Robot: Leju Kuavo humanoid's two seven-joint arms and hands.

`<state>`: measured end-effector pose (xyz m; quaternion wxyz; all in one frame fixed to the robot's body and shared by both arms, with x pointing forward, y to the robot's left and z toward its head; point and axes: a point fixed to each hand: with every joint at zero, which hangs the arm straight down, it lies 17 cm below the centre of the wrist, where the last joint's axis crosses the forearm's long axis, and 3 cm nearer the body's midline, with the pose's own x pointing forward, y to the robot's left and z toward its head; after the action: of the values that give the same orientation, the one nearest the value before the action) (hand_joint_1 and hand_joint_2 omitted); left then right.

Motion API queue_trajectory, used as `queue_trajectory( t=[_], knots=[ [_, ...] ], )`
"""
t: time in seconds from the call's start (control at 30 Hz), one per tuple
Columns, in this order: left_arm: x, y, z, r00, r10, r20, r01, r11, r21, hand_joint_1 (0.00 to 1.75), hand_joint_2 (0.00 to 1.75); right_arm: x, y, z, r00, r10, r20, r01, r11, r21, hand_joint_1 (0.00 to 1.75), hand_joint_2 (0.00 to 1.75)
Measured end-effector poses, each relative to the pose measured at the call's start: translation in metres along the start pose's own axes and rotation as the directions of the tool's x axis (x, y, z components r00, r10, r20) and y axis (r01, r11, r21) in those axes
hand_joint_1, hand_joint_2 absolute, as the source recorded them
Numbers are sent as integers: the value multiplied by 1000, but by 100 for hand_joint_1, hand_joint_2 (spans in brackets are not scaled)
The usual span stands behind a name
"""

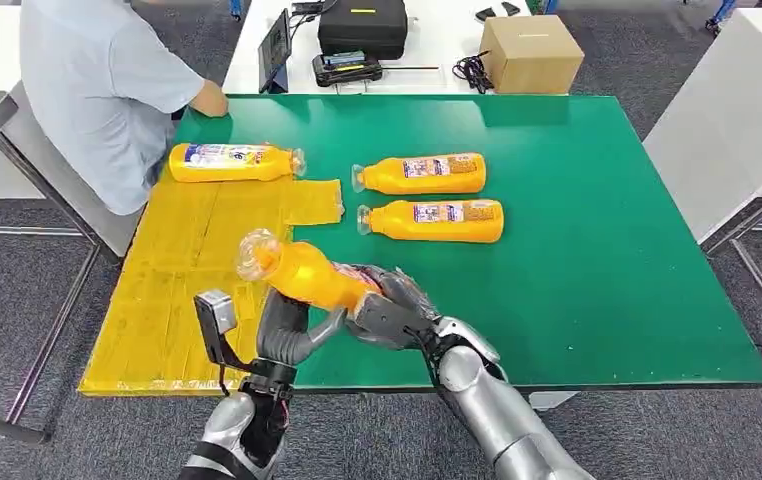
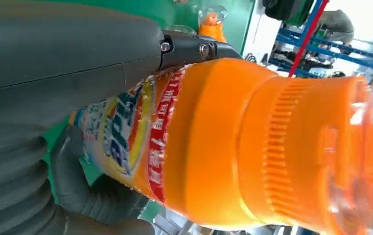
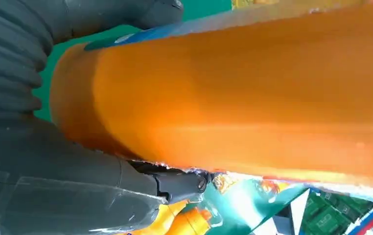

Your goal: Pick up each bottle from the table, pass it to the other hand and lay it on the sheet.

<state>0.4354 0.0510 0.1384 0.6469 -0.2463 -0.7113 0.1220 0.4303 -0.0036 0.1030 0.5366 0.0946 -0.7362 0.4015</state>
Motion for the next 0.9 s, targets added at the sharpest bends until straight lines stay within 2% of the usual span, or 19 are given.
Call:
queue_trajectory(
  t=[0.3, 0.33, 0.6, 0.63, 0.67, 0.7, 0.9],
  knots=[
    [16, 12, -8, 998, -12, 63, 9, 999, 50, 0, 175, -3, 33, -8, 999, 38, -12, -38, 998, 57, 175, 175],
    [17, 12, -9, 998, -12, 68, 8, 999, 52, 175, 175, -4, 35, -8, 999, 41, -13, -41, 997, 62, 175, 175],
    [24, 18, -10, 994, -39, 104, 31, 996, 84, 175, 175, -4, 47, -13, 999, 41, -18, -39, 996, 82, 175, 175],
    [25, 18, -10, 994, -42, 106, 33, 996, 83, 175, 175, -4, 47, -13, 999, 39, -20, -37, 996, 82, 145, 175],
    [25, 18, -10, 993, -42, 107, 33, 996, 83, 175, 175, -4, 47, -13, 999, 38, -21, -37, 996, 83, 56, 175],
    [25, 18, -10, 993, -44, 108, 35, 996, 83, 175, 175, -5, 48, -13, 999, 37, -21, -35, 996, 84, 0, 175],
    [30, 16, -11, 984, -121, 133, 111, 990, 83, 175, 175, -2, 49, -12, 998, -53, -20, 55, 995, 80, 0, 175]
  ],
)
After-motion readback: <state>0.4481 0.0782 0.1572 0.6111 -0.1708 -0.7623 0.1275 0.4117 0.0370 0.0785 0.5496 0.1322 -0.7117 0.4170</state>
